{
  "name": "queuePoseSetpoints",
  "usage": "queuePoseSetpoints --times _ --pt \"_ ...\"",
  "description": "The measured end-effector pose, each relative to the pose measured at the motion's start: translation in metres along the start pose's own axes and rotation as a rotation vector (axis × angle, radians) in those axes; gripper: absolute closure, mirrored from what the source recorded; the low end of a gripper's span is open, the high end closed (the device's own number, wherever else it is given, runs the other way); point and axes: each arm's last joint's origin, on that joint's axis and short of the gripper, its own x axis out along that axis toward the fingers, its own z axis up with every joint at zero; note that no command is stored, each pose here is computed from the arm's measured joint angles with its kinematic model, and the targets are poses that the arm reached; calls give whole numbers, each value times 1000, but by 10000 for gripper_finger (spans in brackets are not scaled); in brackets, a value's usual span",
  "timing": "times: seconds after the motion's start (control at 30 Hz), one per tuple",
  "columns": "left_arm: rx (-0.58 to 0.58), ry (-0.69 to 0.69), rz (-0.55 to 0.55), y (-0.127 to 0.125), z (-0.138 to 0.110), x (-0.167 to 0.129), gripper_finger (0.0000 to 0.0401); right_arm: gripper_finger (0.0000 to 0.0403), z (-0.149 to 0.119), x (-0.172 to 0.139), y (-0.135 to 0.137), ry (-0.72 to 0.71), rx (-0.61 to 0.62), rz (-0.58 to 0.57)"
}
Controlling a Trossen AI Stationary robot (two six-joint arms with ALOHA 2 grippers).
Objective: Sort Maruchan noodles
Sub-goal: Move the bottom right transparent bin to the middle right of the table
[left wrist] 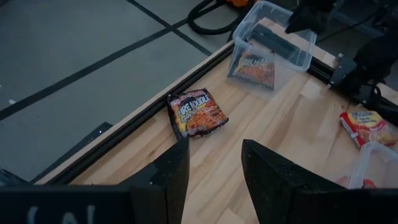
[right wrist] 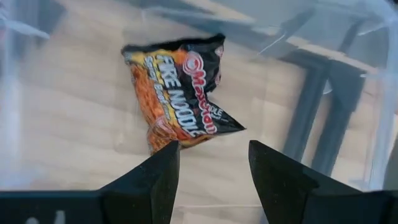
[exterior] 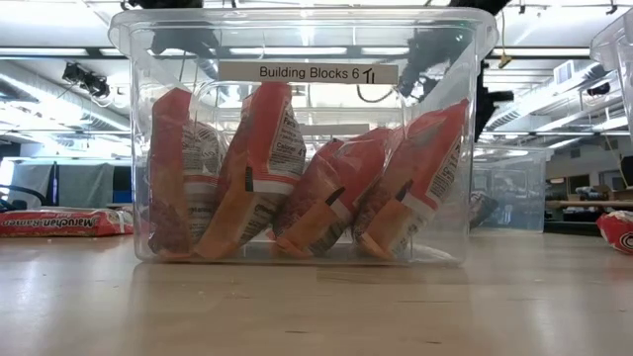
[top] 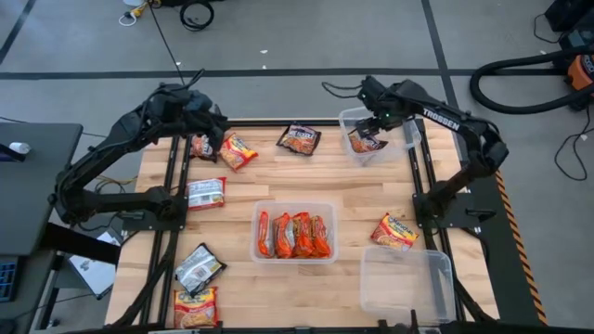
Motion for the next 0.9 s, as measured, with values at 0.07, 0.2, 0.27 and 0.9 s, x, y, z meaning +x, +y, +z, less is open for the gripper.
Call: queuePoseSetpoints --times 0.07,0.2,0.27,0.9 --pt "0 6 1 0 -1 0 251 205 -7 -7 9 -40 23 -15" --pt "1 6 1 0 -1 0 251 205 -25 0 20 -62 34 -36" --pt "7 6 1 0 -1 0 251 205 -31 12 23 -72 27 -49" --pt "-26 -22 24 0 2 0 251 161 -47 9 22 -335 47 175"
